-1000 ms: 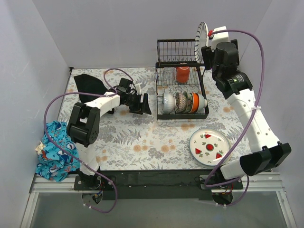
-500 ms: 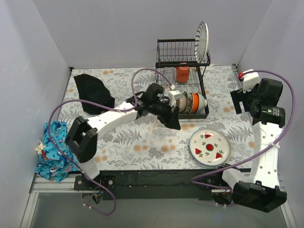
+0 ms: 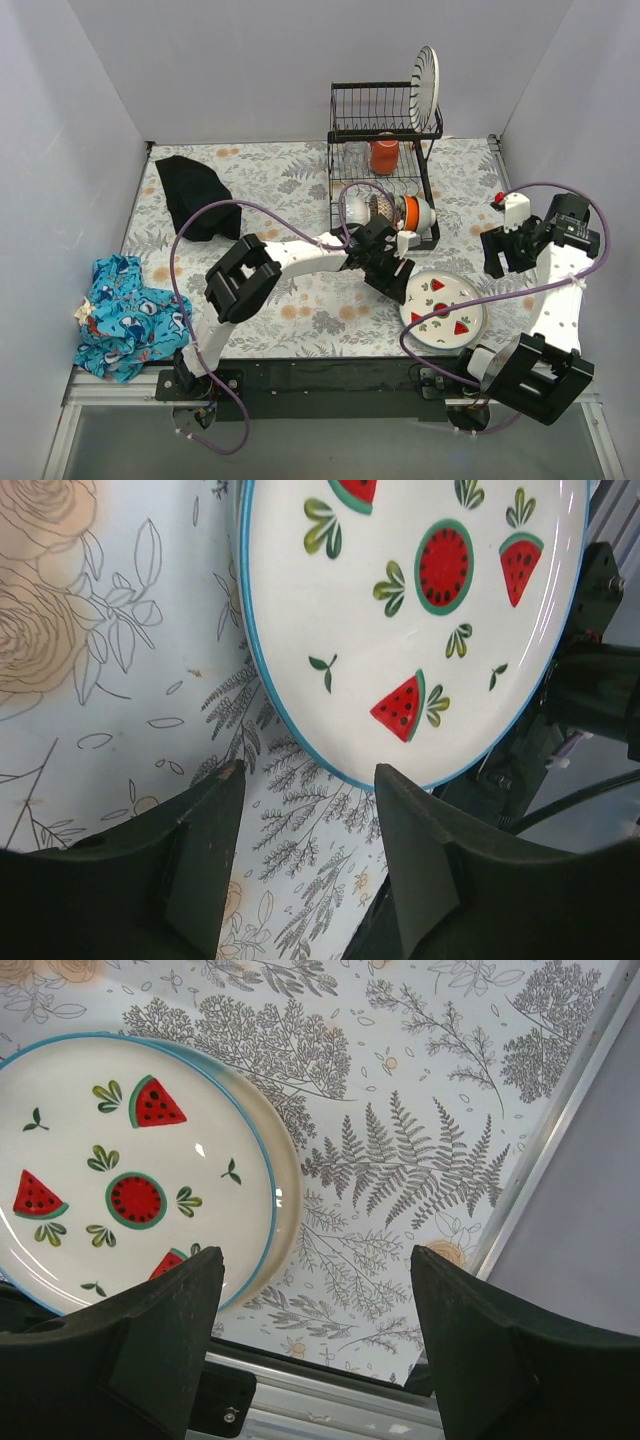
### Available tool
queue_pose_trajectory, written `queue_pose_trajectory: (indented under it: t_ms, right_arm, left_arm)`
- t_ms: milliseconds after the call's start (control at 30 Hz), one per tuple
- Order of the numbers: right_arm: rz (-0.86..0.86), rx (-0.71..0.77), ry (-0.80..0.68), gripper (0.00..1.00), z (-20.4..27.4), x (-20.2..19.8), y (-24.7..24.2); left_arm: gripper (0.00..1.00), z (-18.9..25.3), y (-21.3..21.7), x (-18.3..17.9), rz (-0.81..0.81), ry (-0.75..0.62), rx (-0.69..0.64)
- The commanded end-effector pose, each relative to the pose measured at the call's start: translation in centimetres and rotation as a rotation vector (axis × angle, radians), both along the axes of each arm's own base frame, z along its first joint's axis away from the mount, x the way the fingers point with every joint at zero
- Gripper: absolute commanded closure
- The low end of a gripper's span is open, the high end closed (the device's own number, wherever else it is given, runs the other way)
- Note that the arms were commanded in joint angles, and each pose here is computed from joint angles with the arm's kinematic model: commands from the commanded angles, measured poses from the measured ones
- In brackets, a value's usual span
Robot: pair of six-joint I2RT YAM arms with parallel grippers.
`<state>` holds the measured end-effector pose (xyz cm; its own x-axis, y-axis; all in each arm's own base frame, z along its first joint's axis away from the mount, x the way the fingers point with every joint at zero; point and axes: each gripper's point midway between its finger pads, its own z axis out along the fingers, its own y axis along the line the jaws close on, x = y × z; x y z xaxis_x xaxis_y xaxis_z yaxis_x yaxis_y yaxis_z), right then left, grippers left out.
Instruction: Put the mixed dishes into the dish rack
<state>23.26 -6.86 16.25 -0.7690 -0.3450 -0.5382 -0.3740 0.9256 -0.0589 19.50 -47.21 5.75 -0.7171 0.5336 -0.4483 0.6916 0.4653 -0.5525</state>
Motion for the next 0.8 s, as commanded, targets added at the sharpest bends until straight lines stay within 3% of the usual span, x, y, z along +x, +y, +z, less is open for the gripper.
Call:
queue_pose_trajectory:
  t_ms: [0, 267, 433, 500, 767]
  right_arm:
    - [0.043, 0.049, -0.018, 0.18, -0.5, -0.2, 1.1]
    - [0.121, 0.108, 0.020, 0.30, -3.1, -0.4, 2.2]
    - [0.166, 0.131, 0.039, 0.32, -3.8, 0.1, 2.3]
    - [0.220, 0.133, 0.037, 0.32, -4.0, 0.2, 2.5]
    - [0.452, 0.280, 0.041, 0.32, -3.6, 0.3, 5.1]
  left_arm:
    - [0.47, 1.7, -1.5, 1.3, 0.032, -0.006, -0.049]
    - [0.64, -0.6, -2.5, 1.1, 0.021, 0.037, -0.037]
    - [0.94, -0.8, -2.6, 1.0, 0.004, 0.036, -0.040]
    - [1.00, -0.2, -2.5, 1.4, -0.012, 0.002, -0.049]
    - [1.00, 3.6, -2.3, 2.4, -0.100, -0.166, -0.097]
